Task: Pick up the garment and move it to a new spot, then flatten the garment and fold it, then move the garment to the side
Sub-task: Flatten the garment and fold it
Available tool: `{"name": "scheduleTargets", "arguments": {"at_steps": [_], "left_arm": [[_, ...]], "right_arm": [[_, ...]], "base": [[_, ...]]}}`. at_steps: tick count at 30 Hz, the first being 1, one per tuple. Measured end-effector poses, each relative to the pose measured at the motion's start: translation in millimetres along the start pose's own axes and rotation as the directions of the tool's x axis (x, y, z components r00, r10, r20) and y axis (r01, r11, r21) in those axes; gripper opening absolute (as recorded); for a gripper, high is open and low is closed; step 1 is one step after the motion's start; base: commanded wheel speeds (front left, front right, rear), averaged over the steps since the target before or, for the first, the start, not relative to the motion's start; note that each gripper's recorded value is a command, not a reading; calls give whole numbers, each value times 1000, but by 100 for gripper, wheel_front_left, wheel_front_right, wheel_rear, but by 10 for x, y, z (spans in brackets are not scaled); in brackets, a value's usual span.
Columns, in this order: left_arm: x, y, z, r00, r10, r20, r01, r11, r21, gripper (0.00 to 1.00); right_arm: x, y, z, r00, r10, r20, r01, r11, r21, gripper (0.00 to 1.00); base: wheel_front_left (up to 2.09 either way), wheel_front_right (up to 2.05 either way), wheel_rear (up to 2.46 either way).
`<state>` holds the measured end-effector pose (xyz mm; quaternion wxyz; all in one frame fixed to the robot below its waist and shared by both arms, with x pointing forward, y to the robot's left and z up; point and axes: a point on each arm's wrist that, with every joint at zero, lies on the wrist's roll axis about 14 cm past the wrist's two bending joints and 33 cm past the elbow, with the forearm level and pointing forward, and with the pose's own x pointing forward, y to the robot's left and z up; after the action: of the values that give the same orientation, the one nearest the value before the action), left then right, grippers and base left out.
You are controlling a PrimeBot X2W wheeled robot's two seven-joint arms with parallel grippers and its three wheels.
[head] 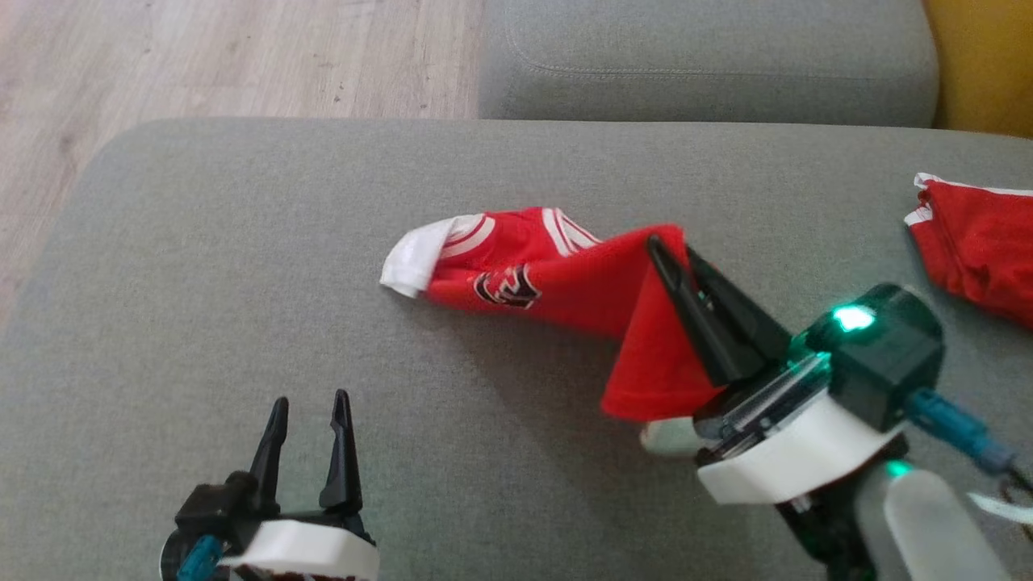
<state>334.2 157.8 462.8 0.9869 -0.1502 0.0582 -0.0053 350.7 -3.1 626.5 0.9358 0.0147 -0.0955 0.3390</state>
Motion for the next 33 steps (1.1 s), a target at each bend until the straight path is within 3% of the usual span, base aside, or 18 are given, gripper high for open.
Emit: {"name": "scheduleTargets", "arguments": {"at_steps": [6, 14, 21, 30, 31, 32, 33], "left_arm": [[12, 36, -46, 1000, 14, -16, -14, 1000, -5, 100], [64, 82, -147, 998, 35, -48, -35, 999, -8, 100], [190, 83, -79, 999, 38, -25, -38, 999, -12, 100], [200, 160, -240, 995, 68, -73, -68, 998, -6, 100], [211, 158, -251, 995, 66, -76, -67, 998, -4, 100], [231, 155, -254, 995, 65, -77, -65, 998, -1, 100], [256, 141, -248, 995, 58, -76, -58, 998, -2, 100]], "right_arm": [[111, -327, 19, 999, -30, -26, 29, 998, -54, 0], [346, -1427, -635, 951, -209, -227, 183, 974, -133, 0], [658, -2226, -884, 906, -320, -279, 243, 930, -277, 0], [1050, -2240, -1266, 917, -257, -307, 129, 916, -381, 0], [1088, -2272, -1259, 921, -258, -292, 132, 911, -391, 31], [1126, -2306, -1247, 924, -263, -279, 138, 907, -398, 100], [1161, -2323, -1246, 925, -266, -273, 142, 905, -401, 100]], "base": [[0, 0, 0], [0, 0, 0], [0, 0, 0], [0, 0, 0], [0, 0, 0], [0, 0, 0], [0, 0, 0]]}}
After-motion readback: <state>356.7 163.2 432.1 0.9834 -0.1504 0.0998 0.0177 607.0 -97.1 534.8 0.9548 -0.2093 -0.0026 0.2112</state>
